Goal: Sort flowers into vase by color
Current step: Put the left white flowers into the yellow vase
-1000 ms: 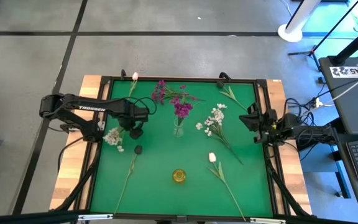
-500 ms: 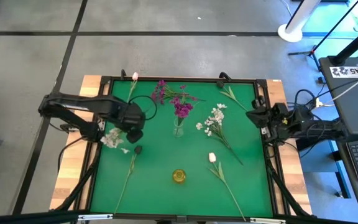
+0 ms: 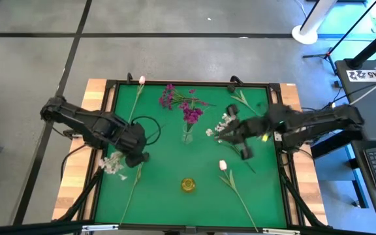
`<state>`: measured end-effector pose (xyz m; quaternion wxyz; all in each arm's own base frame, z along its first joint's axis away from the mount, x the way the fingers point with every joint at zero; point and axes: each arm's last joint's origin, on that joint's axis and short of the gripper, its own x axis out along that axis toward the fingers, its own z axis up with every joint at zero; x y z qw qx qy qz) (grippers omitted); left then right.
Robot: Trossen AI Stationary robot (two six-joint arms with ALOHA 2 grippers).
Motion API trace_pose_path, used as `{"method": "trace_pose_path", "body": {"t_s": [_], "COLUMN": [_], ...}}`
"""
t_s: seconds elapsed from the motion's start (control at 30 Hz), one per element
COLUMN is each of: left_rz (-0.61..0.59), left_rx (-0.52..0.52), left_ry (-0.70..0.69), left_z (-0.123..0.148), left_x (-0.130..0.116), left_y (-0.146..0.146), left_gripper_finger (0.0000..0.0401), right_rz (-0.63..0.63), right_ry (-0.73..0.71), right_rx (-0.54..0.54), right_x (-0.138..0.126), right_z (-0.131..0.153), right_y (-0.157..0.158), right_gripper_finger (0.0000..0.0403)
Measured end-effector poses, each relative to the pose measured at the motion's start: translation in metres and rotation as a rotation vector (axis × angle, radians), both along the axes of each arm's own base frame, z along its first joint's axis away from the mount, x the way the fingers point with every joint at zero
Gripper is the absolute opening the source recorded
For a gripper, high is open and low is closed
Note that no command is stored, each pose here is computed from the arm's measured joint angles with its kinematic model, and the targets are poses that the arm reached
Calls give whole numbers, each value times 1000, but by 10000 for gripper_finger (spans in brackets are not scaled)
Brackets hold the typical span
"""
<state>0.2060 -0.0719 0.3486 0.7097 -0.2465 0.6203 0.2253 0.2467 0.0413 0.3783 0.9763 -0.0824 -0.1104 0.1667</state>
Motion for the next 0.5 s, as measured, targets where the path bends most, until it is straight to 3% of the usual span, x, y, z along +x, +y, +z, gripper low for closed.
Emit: {"method": "trace_pose_path", "body": {"t_s": [0.2,0.4,0.5], "left_rz": [-32,-27,-26], "left_rx": [-24,-64,-87], "left_ry": [-115,-219,-275], "left_z": [2,5,7], "left_x": [8,17,22], "left_y": [-11,-16,-17], "left_gripper_finger": [11,12,12], "right_rz": [-125,-258,-273], "right_ry": [225,423,467], "right_rx": [-300,-472,-506], "right_x": [59,97,110], "right_z": [7,-8,-23], "right_y": [33,53,56], "right_gripper_finger": [26,26,26]}}
